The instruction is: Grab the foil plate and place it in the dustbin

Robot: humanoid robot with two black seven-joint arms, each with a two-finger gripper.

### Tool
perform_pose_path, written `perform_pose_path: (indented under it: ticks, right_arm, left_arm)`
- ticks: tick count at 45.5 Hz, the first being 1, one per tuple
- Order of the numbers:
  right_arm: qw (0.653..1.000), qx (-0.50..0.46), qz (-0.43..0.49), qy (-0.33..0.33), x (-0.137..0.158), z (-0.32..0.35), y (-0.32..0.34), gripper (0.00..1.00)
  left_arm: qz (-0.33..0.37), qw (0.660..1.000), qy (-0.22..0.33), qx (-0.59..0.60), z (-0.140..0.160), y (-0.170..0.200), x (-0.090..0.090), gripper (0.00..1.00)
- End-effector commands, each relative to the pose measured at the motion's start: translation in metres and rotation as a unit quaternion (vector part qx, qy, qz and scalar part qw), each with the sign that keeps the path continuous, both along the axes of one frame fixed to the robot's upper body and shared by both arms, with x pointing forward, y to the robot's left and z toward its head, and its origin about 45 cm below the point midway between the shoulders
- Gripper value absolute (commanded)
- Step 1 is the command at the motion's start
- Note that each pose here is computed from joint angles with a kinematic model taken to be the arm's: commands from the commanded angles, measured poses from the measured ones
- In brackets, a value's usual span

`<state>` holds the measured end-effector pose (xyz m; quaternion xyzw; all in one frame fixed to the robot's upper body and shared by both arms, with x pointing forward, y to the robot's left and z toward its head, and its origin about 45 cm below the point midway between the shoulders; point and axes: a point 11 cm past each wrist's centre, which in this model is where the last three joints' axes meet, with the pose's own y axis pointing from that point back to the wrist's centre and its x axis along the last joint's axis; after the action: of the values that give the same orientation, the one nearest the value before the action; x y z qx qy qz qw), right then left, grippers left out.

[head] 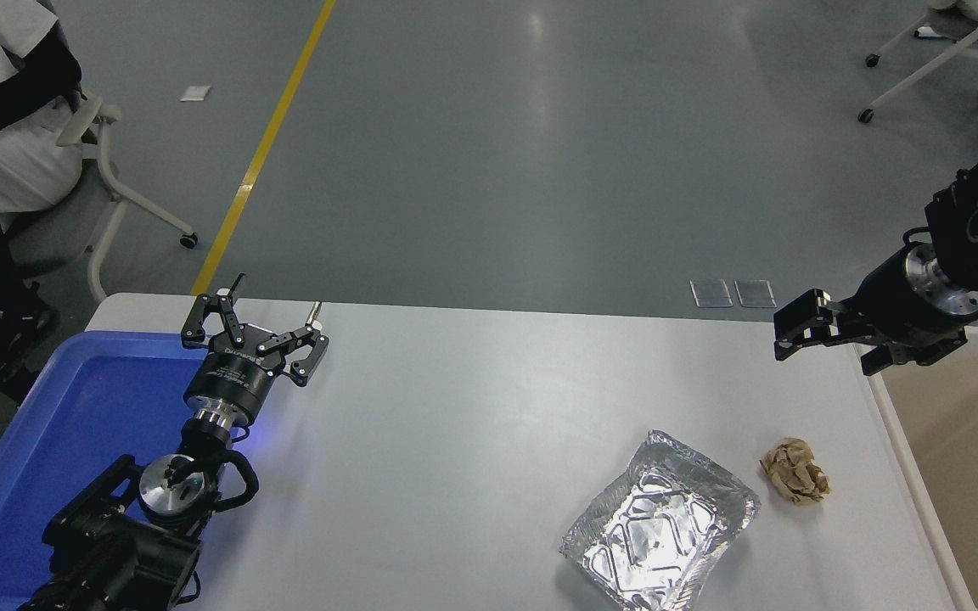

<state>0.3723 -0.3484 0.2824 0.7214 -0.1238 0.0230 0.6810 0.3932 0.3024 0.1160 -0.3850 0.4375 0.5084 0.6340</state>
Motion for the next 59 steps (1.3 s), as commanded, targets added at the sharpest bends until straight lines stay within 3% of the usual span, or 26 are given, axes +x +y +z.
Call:
perform_pose_path:
  ticks: [1,28,59]
  right_arm:
    - [1.0,0.001,0.0,-0.002,0.001,0.002,0.001,1.0]
    - [1.0,0.003,-0.007,-0.01,0.003,0.005,-0.005,1.0]
    - [0.995,0.042,-0.066,-0.065,0.016,0.02,-0.037,1.0]
  left_arm:
    - [0.0,1.0,0.0,0.0,0.0,0.0,0.0,0.99]
    - [0.0,1.0,0.0,0.0,0.0,0.0,0.0,0.99]
    - [0.0,1.0,0.0,0.0,0.0,0.0,0.0,0.99]
